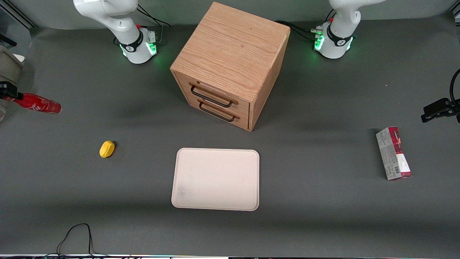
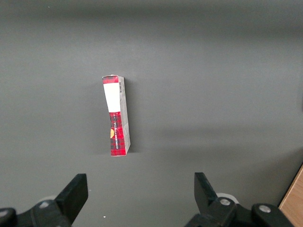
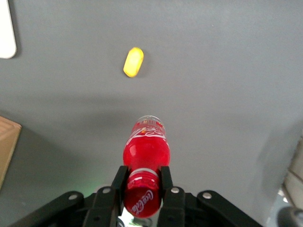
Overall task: Place coke bottle on tray
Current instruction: 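Close the right gripper on the bottle and lift it, then carry the held bottle over to the cream tray's edge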
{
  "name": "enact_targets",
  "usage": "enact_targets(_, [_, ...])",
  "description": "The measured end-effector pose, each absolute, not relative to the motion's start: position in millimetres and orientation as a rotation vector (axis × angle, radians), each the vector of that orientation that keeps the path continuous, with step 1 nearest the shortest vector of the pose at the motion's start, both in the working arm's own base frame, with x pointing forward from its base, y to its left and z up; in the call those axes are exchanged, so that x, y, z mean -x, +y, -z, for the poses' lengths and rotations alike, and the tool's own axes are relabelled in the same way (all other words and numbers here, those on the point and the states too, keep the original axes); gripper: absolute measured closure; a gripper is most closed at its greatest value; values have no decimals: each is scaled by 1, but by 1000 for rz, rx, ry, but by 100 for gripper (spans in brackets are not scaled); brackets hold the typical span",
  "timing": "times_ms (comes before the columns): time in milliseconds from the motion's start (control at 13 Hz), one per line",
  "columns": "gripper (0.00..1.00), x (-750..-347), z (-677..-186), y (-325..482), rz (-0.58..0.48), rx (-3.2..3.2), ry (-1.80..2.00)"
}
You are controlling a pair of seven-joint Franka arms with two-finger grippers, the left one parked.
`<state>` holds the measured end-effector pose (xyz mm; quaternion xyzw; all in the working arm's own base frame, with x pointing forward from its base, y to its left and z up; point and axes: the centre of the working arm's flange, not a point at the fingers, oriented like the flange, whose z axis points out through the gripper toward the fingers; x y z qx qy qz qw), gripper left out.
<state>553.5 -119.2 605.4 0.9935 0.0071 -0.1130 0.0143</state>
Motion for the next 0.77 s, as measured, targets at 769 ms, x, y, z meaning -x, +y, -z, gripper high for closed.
enact_targets(769, [68, -677, -516, 103, 278, -3085, -597])
